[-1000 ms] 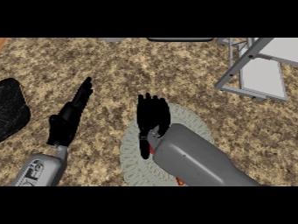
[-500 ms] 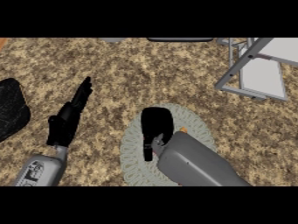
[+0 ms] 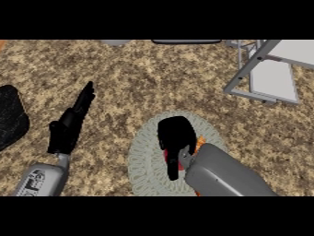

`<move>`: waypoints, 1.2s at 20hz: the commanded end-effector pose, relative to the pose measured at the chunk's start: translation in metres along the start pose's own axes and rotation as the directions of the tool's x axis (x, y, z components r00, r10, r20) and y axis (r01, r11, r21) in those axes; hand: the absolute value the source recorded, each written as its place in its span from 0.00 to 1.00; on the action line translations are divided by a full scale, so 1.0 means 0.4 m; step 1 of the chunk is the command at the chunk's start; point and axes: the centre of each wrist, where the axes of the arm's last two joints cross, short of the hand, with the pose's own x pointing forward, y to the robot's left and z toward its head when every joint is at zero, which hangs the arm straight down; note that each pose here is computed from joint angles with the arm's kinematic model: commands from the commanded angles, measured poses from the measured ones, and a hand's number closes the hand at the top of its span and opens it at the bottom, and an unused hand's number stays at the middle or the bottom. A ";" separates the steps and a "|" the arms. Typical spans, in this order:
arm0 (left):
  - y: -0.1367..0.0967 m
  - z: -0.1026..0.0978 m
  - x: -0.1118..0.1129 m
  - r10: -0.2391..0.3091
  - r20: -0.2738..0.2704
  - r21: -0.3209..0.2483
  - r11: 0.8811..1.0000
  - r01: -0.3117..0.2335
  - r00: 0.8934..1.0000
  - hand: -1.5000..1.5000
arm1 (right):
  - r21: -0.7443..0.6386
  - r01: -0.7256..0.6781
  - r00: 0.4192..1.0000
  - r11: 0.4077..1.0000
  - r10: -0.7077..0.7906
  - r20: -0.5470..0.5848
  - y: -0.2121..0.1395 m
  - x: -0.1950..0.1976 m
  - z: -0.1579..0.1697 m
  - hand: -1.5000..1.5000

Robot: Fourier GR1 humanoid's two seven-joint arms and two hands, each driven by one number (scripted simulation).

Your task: Pick the pear from the placemat and place it in the tiered shelf

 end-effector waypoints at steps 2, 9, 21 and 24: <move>0.006 0.008 -0.010 0.013 -0.014 0.022 1.000 -0.013 1.000 0.50 | -0.006 -0.095 0.919 0.995 0.090 0.384 0.005 -0.062 0.077 1.00; 0.024 0.020 -0.026 0.025 -0.043 0.059 0.998 -0.023 0.999 0.50 | -0.058 -0.085 0.720 0.995 0.101 0.687 -0.026 -0.175 0.171 1.00; 0.052 0.045 -0.030 0.025 -0.033 0.109 0.994 -0.021 0.999 0.50 | 0.002 0.310 0.413 0.951 -0.137 0.900 -0.155 -0.511 0.290 1.00; 0.062 0.050 -0.039 0.012 -0.033 0.122 0.992 -0.008 0.999 0.50 | -0.047 0.392 0.392 0.919 -0.121 0.912 -0.226 -0.631 0.338 1.00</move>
